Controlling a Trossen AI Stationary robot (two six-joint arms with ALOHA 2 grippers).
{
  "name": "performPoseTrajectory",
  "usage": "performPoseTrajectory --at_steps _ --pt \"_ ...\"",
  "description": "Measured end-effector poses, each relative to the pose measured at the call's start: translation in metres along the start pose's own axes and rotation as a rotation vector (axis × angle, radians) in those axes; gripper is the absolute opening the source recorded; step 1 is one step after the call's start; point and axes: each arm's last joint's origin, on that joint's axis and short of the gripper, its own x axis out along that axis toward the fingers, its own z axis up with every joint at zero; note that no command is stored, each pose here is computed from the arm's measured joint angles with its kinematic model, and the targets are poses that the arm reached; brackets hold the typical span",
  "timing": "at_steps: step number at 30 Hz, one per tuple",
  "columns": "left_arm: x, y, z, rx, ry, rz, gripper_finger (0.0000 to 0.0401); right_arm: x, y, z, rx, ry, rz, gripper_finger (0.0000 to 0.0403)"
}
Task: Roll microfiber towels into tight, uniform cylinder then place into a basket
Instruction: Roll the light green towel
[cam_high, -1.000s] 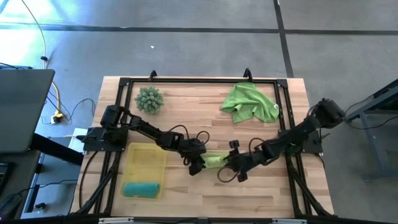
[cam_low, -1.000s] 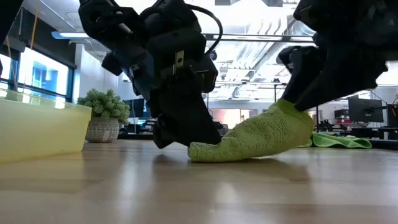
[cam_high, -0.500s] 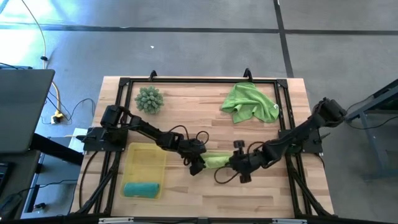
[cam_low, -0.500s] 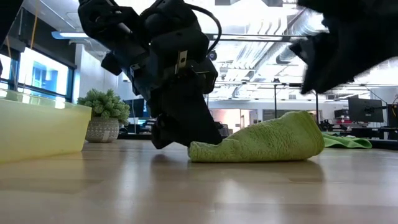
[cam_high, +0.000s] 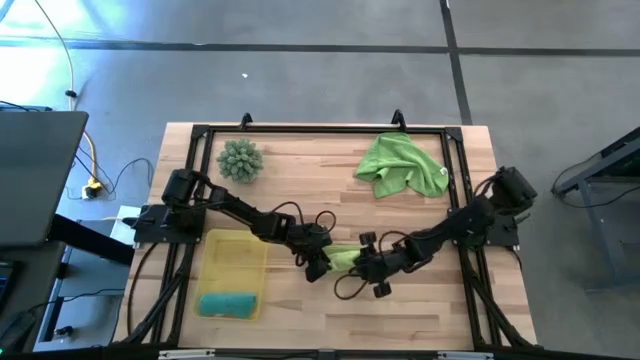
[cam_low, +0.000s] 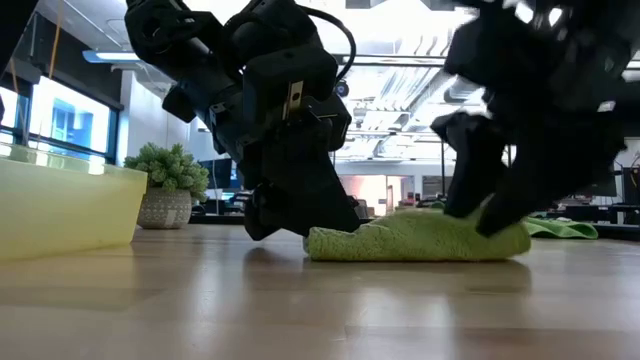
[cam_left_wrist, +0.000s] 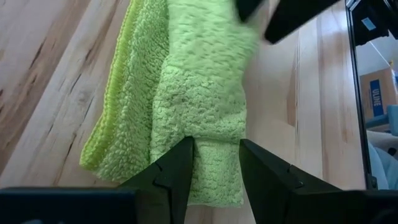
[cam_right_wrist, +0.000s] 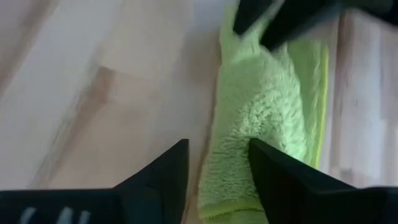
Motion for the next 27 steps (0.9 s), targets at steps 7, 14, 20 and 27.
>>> performPoseTrajectory --at_steps 7,14,20,27 --pt "0.0 -0.001 0.0 -0.005 -0.008 -0.005 0.0126 0.006 -0.008 -0.011 0.112 0.114 0.005 0.0187" --pt "0.003 -0.012 0.001 0.008 -0.053 -0.089 0.0126 0.006 -0.008 -0.016 0.212 0.171 -0.024 0.0174" --pt "0.003 -0.015 0.003 0.024 -0.059 -0.152 0.0127 0.012 -0.008 -0.024 0.305 0.234 -0.079 0.0129" --pt "-0.003 -0.02 0.006 0.154 -0.02 -0.262 0.0127 0.019 -0.007 -0.028 0.336 0.254 -0.113 0.006"
